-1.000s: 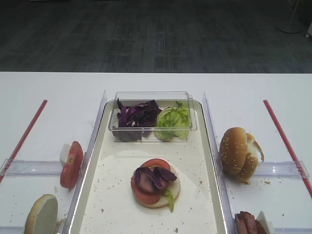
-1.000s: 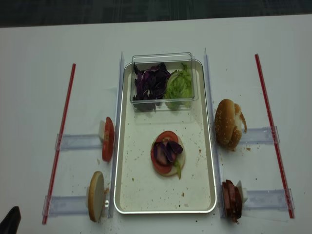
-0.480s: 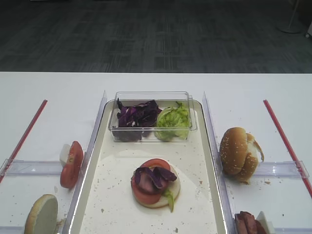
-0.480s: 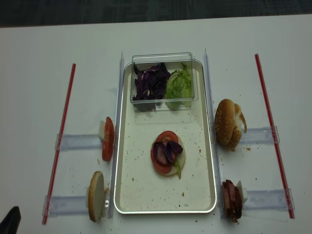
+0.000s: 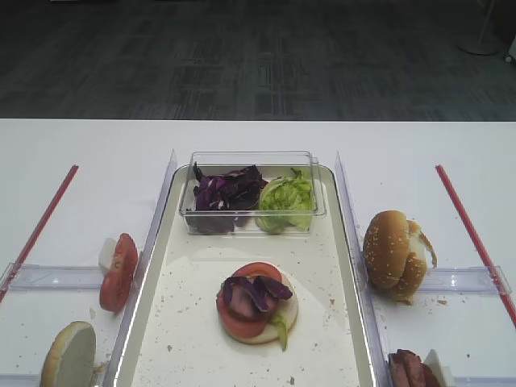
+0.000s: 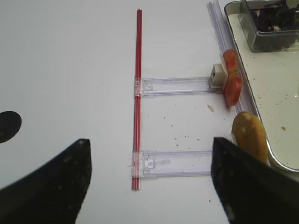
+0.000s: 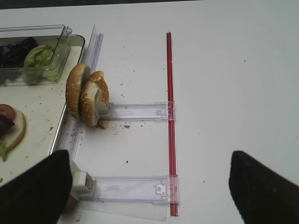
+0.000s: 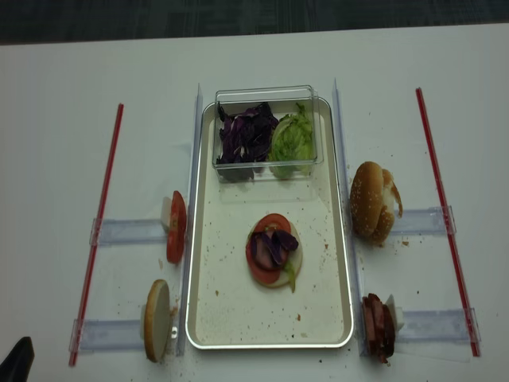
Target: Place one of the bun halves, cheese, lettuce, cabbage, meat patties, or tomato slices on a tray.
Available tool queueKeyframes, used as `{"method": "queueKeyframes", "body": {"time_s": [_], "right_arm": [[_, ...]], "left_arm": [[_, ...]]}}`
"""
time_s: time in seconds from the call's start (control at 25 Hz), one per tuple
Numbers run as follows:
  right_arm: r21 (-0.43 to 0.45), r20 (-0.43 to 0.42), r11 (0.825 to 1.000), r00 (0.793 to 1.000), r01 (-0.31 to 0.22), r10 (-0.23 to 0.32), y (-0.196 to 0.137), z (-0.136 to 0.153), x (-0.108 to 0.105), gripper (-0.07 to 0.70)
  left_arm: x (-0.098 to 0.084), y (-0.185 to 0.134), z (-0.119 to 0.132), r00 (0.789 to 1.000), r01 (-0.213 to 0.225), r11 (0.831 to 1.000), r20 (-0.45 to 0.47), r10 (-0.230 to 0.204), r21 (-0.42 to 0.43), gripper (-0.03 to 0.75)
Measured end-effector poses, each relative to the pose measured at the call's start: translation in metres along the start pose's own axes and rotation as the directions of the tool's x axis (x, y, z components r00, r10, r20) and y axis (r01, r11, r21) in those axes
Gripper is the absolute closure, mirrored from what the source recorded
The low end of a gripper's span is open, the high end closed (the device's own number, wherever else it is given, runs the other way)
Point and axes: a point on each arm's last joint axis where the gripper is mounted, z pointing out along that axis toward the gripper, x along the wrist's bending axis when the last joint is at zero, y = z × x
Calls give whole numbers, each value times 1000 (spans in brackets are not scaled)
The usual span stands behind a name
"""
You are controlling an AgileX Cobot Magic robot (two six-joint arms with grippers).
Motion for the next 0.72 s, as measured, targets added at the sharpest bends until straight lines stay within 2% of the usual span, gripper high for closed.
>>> {"method": "queueKeyframes", "body": {"time_s": [0.72], "right_arm": [[0, 0, 1000, 1000, 0, 0, 0, 0, 0, -60]], "left_arm": [[0, 0, 0, 1000, 0, 1000, 0, 0, 0, 223]]}}
